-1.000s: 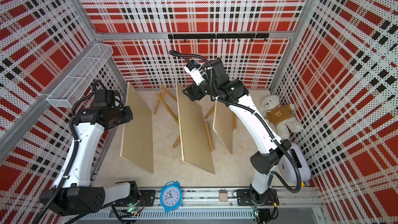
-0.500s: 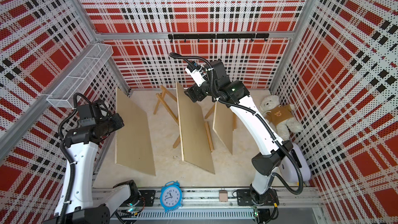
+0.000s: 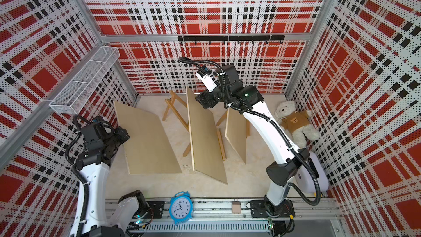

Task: Disassemble the easel
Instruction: Place the drawing board at the center of the board.

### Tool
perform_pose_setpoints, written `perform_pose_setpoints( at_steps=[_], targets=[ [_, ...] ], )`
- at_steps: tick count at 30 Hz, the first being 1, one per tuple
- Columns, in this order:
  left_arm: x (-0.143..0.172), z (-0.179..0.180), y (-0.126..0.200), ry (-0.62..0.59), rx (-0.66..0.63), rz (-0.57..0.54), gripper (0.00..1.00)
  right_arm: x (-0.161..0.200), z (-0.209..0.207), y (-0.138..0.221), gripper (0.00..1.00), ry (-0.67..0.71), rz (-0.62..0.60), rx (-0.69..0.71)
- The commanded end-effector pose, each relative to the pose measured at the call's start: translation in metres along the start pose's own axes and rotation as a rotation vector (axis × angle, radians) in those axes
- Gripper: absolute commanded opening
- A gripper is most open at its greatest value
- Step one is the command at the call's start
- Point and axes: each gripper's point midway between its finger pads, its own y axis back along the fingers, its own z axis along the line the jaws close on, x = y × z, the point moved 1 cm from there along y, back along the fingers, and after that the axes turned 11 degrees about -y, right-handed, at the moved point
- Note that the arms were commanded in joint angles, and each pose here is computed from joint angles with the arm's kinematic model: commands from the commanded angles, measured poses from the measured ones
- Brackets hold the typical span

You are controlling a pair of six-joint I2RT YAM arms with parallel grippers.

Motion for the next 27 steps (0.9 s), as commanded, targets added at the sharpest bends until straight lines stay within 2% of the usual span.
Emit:
perform_pose_setpoints(
  at_steps=[1, 10, 18, 27],
  targets=[
    [0.029, 0.034, -0.013, -0.128, -0.175, 0.077, 0.0, -0.014, 0.002, 0.013, 0.83, 0.017, -0.06, 0.007],
    [0.031, 0.057, -0.012, -0.094, -0.287, 0.051, 0.0, -0.01, 0.001, 0.01, 0.83, 0.004, -0.051, 0.008],
    [0.045, 0.08, -0.012, -0.041, -0.402, 0.084, 0.0, -0.006, -0.002, 0.007, 0.83, 0.002, -0.046, 0.02],
    [0.049, 0.09, -0.009, -0.031, -0.462, 0.096, 0.0, -0.004, -0.004, 0.003, 0.83, 0.002, -0.039, 0.027]
  ],
)
